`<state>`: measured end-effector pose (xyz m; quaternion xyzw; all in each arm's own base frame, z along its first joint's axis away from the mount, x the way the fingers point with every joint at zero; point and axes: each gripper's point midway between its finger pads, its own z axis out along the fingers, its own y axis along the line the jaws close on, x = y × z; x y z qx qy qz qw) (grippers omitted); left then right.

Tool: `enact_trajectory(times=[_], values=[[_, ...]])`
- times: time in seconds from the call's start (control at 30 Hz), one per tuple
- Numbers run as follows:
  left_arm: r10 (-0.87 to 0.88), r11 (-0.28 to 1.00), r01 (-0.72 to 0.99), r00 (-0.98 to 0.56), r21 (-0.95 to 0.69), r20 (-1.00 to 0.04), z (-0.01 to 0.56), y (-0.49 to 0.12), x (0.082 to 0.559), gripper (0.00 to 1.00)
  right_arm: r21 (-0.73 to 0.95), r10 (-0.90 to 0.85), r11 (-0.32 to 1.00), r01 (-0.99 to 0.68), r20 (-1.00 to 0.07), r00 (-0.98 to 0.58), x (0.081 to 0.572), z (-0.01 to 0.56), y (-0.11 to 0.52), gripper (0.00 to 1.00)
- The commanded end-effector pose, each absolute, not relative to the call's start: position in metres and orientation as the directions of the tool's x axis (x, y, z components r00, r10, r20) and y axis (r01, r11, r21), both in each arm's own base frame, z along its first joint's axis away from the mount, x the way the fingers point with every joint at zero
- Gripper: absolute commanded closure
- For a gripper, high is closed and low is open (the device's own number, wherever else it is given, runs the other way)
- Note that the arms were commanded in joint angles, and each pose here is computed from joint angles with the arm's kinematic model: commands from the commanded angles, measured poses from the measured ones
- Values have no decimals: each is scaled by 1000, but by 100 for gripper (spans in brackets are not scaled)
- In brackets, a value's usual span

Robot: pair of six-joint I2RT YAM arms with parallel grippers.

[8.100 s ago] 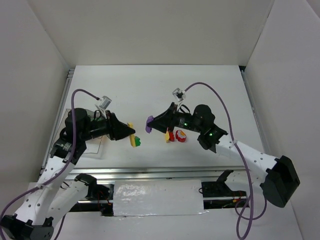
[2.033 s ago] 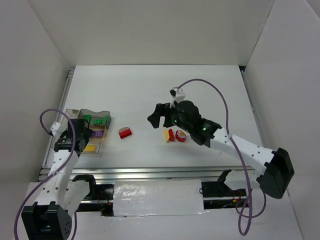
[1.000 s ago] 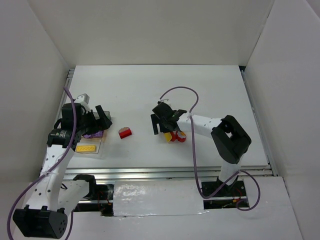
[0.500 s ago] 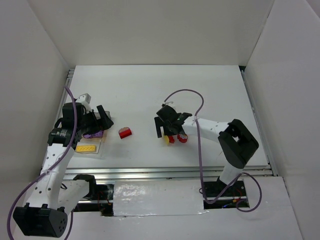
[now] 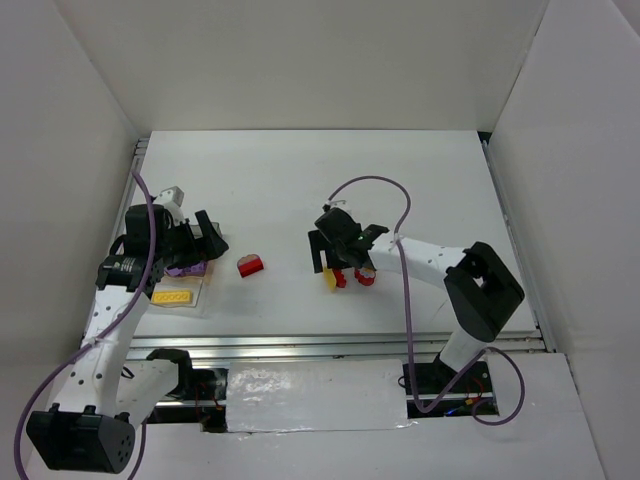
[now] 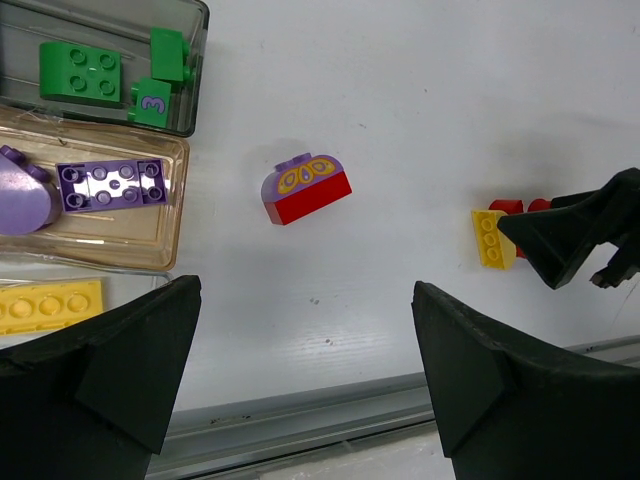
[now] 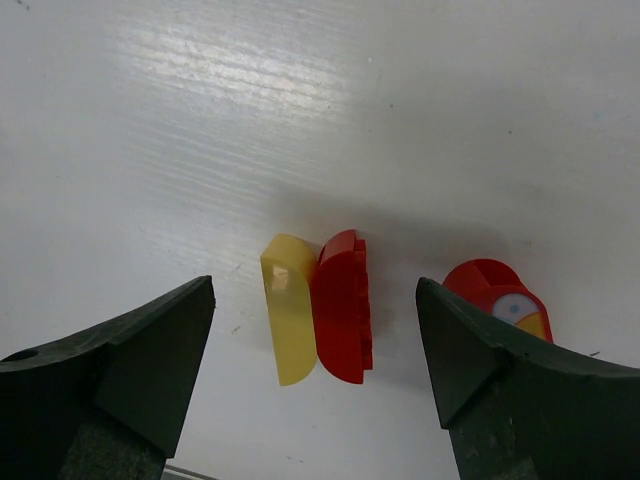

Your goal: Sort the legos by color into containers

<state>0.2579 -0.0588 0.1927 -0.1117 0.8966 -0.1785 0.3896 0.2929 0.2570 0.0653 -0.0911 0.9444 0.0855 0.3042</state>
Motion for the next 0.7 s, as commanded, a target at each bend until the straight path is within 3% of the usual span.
enact_trajectory(times=[0.0, 0.3, 0.4, 0.67], values=[[-320, 910, -19, -667, -414, -673, 194, -64, 262, 0, 115, -141, 961, -251, -579, -803, 296, 61, 264, 12], [-320, 910, -22, -674, -414, -667, 192, -64, 263, 0, 114, -170, 958, -265, -517, -839, 285, 39, 264, 21], [-319, 909, -22, -678, -416, -662, 191, -65, 264, 0, 103, -183, 958, -269, -503, -845, 283, 34, 263, 32], [-321, 910, -29, -681, -414, -658, 190, -64, 264, 0, 75, -217, 957, -280, -456, -863, 279, 21, 261, 35]])
